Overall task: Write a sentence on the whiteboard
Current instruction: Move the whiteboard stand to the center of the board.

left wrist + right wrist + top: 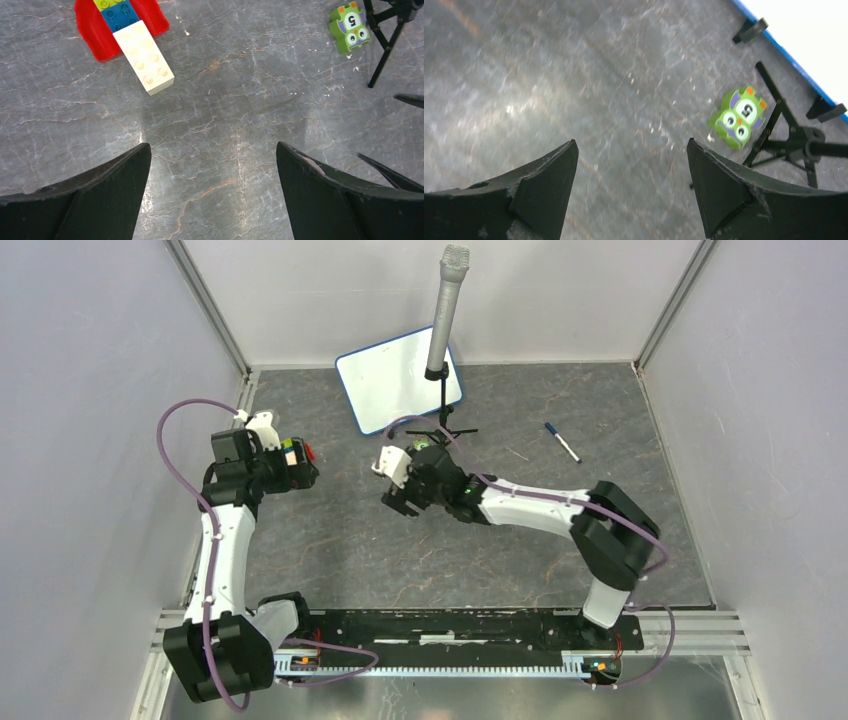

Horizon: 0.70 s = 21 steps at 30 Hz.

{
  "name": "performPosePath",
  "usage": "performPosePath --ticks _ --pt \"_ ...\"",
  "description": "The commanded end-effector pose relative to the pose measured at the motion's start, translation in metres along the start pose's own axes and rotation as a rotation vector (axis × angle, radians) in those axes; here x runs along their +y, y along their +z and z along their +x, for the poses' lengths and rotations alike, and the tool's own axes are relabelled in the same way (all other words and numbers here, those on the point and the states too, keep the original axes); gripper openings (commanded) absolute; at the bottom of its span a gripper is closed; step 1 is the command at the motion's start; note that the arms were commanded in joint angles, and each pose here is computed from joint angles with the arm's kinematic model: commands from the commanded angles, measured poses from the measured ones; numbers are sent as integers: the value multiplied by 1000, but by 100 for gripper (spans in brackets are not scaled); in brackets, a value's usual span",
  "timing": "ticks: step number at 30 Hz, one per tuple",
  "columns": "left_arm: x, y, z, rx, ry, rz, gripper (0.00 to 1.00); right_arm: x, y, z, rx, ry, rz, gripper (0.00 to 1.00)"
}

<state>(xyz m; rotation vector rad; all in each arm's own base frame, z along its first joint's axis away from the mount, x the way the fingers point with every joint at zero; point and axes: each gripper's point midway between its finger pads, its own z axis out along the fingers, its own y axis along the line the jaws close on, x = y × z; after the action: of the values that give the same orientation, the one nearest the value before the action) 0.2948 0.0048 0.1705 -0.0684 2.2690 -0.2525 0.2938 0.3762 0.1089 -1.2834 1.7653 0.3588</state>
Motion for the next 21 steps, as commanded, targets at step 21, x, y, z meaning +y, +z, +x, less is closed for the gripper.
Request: performPosePath --ticks 21 --pt "-9 -9 -23 -102 -55 48 100 -117 122 -43 -86 322 374 55"
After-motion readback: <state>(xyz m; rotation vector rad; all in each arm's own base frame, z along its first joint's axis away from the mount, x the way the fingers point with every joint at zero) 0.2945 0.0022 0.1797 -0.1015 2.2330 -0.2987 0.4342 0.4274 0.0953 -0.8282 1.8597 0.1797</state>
